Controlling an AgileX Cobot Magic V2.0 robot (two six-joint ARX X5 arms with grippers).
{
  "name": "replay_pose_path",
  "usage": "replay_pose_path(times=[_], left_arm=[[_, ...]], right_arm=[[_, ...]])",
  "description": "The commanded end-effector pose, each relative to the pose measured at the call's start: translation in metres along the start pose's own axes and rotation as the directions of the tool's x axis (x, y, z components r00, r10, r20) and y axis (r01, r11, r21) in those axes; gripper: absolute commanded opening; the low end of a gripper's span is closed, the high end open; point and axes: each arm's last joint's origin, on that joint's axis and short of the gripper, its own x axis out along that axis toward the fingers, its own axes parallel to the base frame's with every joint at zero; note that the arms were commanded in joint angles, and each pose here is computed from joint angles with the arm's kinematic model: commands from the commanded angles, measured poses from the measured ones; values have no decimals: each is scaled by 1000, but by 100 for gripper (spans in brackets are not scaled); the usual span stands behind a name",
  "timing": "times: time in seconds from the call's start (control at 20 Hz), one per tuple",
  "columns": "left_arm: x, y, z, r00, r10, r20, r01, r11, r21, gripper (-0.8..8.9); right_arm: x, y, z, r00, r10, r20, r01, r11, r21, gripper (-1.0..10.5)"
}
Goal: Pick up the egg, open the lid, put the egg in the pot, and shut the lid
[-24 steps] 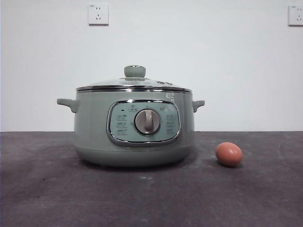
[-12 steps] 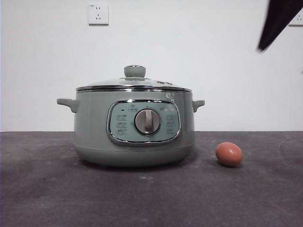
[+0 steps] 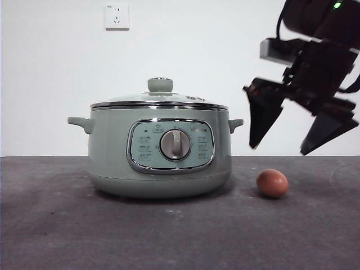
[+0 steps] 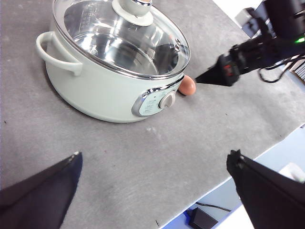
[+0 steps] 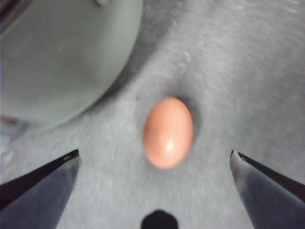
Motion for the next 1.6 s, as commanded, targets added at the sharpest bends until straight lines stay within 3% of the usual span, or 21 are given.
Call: replay_pose_path(times=[0.05, 0.2, 0.6, 0.8, 1.05, 1.3, 1.6], left_arm=[[-1, 0, 1, 1000, 2, 7, -2, 1000, 13, 660], [-1, 0, 1, 1000, 2, 7, -2, 1000, 13, 660], [-1, 0, 1, 1000, 3, 6, -3, 1000, 13, 660], [-1, 0, 1, 1000, 3, 7, -3, 1000, 13, 660], [-1, 0, 1, 1000, 3, 7, -3, 1000, 13, 660], [-1, 0, 1, 1000, 4, 12, -4, 1000, 17, 660], [6, 4, 11, 999, 0, 36, -2, 999, 34, 659]], right_arm=[[14, 0, 1, 1000, -3, -12, 3, 1000, 26, 594], [31, -1, -2, 999, -29, -41, 30, 999, 25, 591], [48, -2, -2, 999, -26, -47, 28, 999, 37, 371], [52, -3, -4, 998, -25, -58, 28, 999, 45, 366], [52, -3, -4, 998, -19, -58, 22, 999, 45, -10], [46, -3, -4, 998, -24, -65, 27, 999, 47, -18], [-22, 3, 0, 999, -28, 34, 27, 999, 32, -18]])
